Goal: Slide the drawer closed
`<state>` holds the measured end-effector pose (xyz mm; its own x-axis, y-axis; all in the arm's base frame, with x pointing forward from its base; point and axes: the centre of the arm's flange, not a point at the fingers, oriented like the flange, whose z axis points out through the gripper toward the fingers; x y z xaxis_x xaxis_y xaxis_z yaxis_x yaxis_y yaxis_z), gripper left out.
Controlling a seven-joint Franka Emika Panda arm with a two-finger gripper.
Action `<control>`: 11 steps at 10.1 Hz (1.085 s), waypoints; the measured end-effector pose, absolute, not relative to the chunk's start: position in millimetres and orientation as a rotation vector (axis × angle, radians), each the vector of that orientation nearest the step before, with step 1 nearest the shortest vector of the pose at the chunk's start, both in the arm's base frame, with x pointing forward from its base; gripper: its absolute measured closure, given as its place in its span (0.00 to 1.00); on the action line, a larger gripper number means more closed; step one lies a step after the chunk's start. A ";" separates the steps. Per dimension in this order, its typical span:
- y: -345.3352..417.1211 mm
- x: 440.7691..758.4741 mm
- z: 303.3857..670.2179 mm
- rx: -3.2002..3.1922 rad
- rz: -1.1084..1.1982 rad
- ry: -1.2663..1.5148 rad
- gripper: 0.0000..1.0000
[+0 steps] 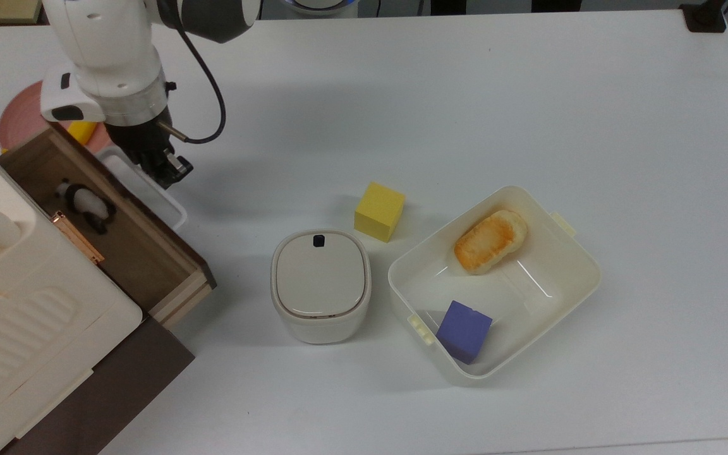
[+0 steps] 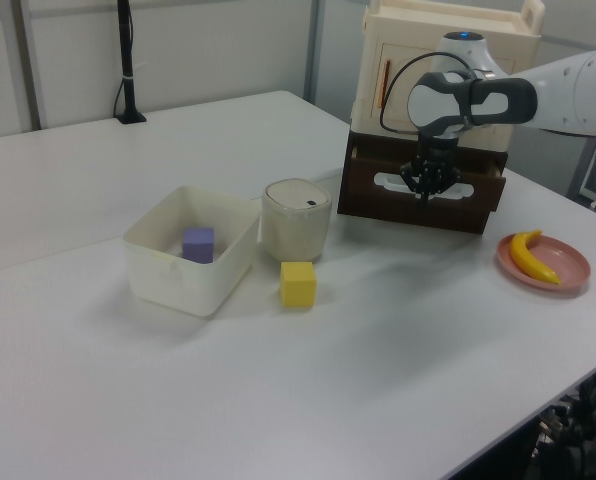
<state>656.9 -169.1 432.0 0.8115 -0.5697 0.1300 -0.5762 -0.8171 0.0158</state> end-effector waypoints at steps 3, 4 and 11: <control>-189.0 666.1 440.7 2.916 0.394 -0.956 0.99; -195.7 668.9 441.6 2.903 0.458 -0.963 0.99; -204.5 681.8 426.7 2.869 0.596 -0.925 0.99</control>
<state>681.8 -204.5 426.7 0.7440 -0.5479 0.3825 -0.5748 -0.8167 -0.0519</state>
